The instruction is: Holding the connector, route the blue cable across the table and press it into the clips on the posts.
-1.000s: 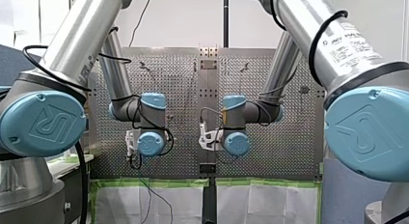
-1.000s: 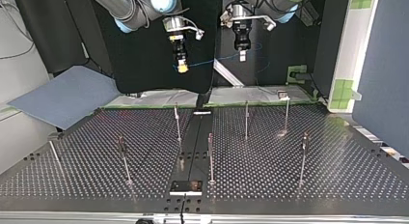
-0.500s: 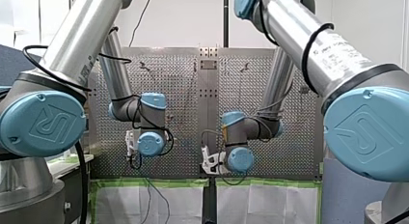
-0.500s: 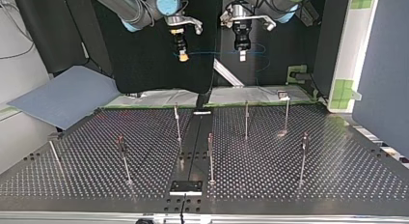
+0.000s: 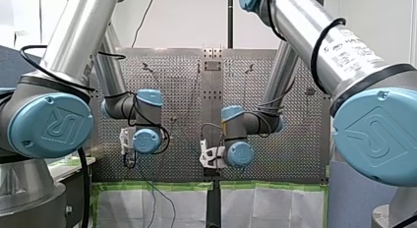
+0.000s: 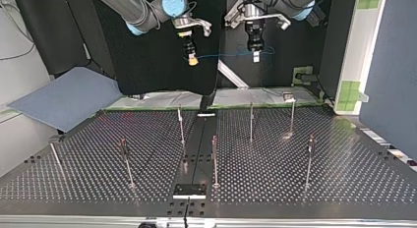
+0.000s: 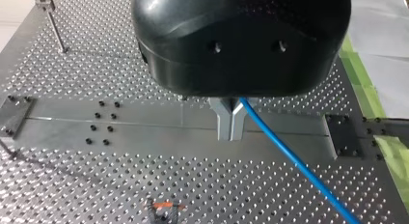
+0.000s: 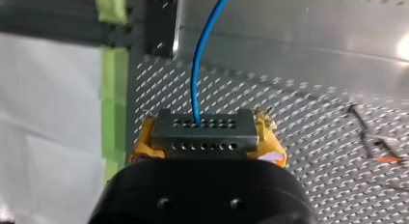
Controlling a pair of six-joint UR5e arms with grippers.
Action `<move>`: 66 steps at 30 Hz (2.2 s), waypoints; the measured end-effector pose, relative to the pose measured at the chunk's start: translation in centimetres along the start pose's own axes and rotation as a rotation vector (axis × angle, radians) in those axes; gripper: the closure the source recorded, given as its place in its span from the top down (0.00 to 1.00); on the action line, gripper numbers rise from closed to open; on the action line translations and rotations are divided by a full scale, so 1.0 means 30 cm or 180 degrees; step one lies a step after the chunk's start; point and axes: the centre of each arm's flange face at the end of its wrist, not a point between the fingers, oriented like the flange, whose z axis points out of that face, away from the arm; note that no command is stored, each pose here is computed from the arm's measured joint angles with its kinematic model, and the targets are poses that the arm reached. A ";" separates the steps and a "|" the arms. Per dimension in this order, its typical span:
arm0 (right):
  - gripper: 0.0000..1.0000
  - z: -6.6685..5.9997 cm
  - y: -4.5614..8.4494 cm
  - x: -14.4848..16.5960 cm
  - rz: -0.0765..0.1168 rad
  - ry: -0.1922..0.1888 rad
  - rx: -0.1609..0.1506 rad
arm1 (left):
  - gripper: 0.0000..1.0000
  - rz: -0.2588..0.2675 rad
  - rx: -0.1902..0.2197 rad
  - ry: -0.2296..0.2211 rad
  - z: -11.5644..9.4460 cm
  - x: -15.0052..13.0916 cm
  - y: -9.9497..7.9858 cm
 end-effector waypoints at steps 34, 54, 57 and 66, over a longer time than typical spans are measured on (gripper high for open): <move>0.00 0.032 -0.087 0.867 0.0633 0.1132 0.0816 | 0.00 -0.0224 -0.0741 -0.0386 0.120 -0.452 0.066; 0.00 0.110 -0.139 1.044 0.0703 0.1150 0.1013 | 0.00 -0.0405 -0.0995 -0.0621 0.195 -0.729 0.123; 0.00 0.116 -0.147 1.079 0.0709 0.1180 0.1024 | 0.00 -0.0424 -0.0961 -0.0649 0.210 -0.737 0.127; 0.00 0.150 -0.206 1.097 0.0676 0.1118 0.1110 | 0.00 -0.0458 -0.0897 -0.0665 0.312 -0.762 0.150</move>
